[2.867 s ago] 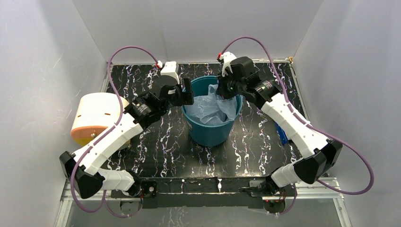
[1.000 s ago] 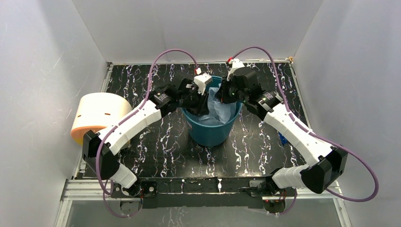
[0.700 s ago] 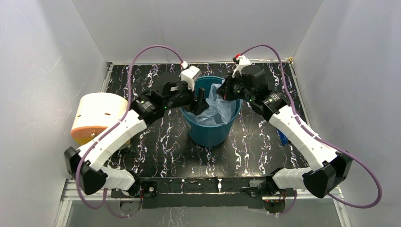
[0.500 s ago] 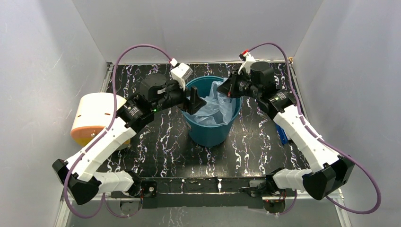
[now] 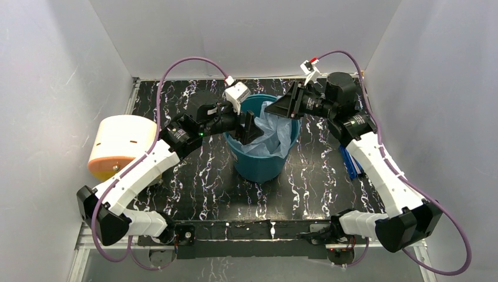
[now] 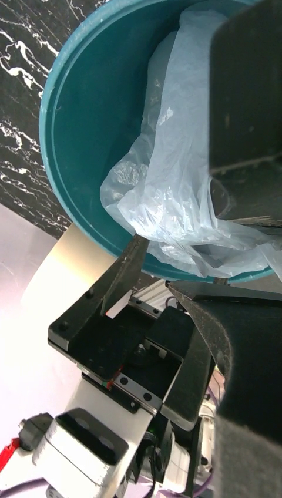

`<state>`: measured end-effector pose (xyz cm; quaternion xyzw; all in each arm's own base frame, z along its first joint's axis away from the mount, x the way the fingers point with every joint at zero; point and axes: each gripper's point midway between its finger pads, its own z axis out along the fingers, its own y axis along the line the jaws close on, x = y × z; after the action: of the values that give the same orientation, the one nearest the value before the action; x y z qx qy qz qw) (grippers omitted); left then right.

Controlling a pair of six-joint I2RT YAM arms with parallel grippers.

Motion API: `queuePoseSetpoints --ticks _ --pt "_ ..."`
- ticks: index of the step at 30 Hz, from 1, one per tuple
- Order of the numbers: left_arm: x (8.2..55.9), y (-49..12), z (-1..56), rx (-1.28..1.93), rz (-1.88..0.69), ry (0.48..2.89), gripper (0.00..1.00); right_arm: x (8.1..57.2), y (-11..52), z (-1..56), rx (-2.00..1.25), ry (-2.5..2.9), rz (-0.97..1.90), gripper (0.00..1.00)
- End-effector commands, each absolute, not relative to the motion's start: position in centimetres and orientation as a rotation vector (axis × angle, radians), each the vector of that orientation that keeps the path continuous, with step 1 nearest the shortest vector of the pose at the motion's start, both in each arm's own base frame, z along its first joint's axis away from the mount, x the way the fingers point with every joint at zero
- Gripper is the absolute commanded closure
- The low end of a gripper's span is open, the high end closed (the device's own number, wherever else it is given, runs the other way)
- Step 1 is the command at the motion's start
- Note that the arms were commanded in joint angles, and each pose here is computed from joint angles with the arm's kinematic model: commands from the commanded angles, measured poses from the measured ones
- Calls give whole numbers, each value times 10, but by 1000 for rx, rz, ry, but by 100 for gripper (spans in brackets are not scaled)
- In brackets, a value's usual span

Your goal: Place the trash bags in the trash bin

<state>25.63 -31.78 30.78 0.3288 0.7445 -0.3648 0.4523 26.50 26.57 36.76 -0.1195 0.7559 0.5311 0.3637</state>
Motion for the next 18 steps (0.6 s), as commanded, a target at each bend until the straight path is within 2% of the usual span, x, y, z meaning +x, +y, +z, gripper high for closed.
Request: queuePoseSetpoints --ticks 1,5,8,14,18 --pt "259 -315 346 780 -899 1707 30 253 260 392 -361 1843 1416 59" --pt "263 -308 359 699 -883 1690 28 256 256 392 -331 1826 1405 63" --pt "273 -307 363 519 -919 1764 26 259 257 390 -299 1826 1425 61" --pt "247 -330 394 640 -1139 1582 22 264 258 392 -233 1771 1471 58" --pt "240 -349 387 763 -1212 1623 24 263 259 397 -226 1750 1510 58"
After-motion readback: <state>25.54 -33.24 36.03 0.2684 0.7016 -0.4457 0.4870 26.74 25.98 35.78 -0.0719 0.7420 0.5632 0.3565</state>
